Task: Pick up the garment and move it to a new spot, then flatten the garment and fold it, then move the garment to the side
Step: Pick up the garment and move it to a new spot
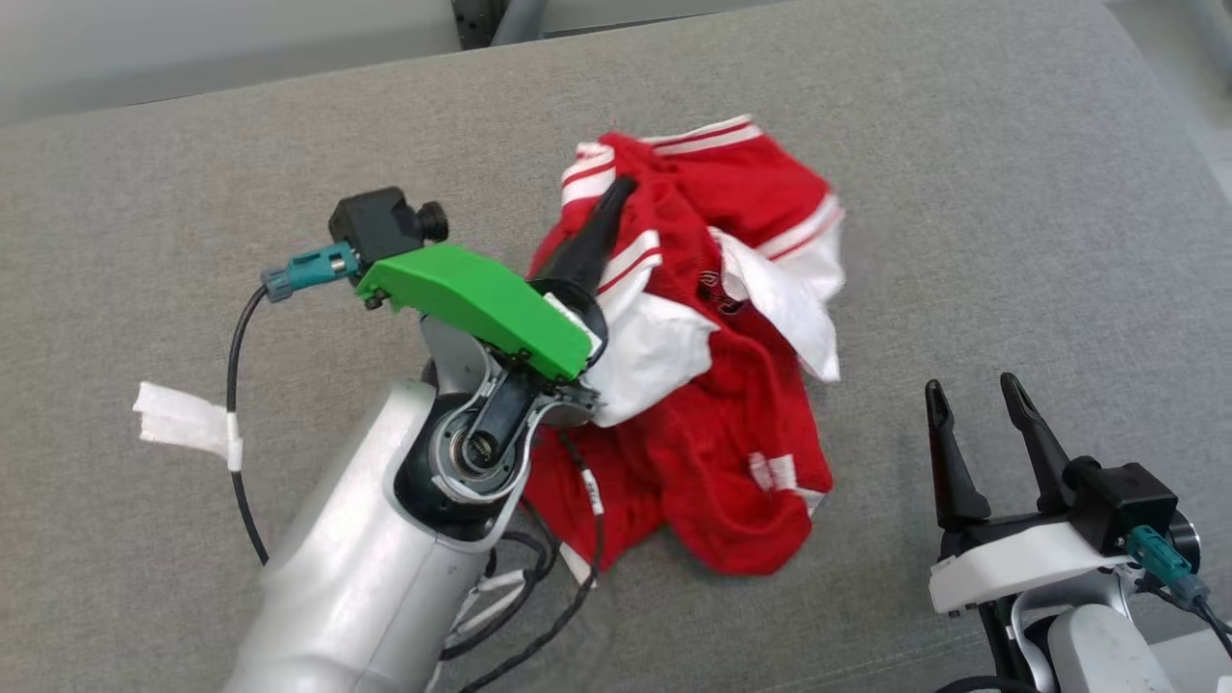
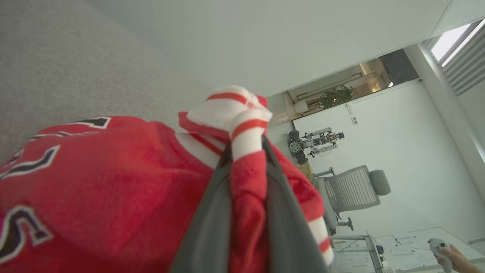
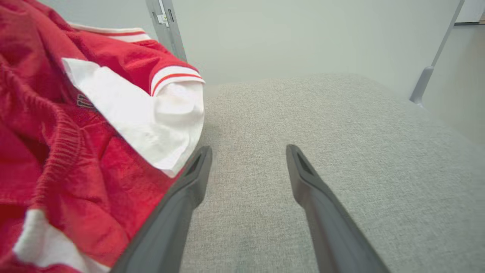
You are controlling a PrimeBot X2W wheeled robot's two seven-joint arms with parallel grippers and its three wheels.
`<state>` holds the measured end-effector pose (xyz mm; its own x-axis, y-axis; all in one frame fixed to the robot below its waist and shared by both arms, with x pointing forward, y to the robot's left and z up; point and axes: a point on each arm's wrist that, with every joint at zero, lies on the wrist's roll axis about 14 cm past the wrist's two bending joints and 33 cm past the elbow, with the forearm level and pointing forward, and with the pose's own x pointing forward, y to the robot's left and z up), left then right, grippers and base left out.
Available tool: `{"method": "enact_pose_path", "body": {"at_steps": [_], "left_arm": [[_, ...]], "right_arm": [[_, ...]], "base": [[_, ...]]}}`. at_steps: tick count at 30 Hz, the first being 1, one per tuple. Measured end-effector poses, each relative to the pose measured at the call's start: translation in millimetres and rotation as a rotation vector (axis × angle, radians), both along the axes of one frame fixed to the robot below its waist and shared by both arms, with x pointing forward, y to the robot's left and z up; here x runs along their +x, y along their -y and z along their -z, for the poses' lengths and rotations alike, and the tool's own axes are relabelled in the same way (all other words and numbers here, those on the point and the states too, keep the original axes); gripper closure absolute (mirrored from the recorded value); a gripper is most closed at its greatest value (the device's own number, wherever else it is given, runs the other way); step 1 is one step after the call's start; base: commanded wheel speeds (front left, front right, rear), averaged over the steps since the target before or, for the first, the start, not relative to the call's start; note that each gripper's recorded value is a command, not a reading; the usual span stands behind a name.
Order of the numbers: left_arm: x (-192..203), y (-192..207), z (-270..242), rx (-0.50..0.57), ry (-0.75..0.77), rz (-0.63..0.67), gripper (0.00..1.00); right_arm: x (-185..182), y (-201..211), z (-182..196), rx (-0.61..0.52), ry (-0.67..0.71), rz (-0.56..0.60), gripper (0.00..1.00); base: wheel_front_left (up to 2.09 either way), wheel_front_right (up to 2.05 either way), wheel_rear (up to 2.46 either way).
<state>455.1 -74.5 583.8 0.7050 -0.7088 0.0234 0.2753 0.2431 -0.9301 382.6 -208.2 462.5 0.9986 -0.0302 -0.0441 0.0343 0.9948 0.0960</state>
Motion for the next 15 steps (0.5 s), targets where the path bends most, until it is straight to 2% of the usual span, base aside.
{"method": "enact_pose_path", "body": {"at_steps": [6,8,9,11,12,13,15], "left_arm": [[21,-27,106,0.237,-0.15,-0.082,1.0],[23,-37,130,0.274,-0.189,-0.107,1.0],[24,-41,138,0.292,-0.193,-0.12,0.92],[24,-47,145,0.304,-0.188,-0.129,0.53],[25,-49,146,0.305,-0.185,-0.134,0.11],[27,-50,146,0.306,-0.173,-0.139,0.0],[27,-51,142,0.333,-0.125,-0.129,0.0]], "right_arm": [[-7,14,4,-0.006,-0.017,0.044,0.0],[-8,17,6,-0.008,-0.023,0.051,0.0],[-8,17,6,-0.01,-0.025,0.053,0.0],[-8,16,6,-0.014,-0.025,0.049,0.0],[-8,16,6,-0.017,-0.024,0.047,0.0],[-8,16,5,-0.017,-0.023,0.046,0.0],[-8,16,5,-0.022,-0.022,0.046,0.0]], "base": [[0.0,0.0,0.0],[0.0,0.0,0.0],[0.0,0.0,0.0],[0.0,0.0,0.0],[0.0,0.0,0.0],[0.0,0.0,0.0],[0.0,0.0,0.0]]}}
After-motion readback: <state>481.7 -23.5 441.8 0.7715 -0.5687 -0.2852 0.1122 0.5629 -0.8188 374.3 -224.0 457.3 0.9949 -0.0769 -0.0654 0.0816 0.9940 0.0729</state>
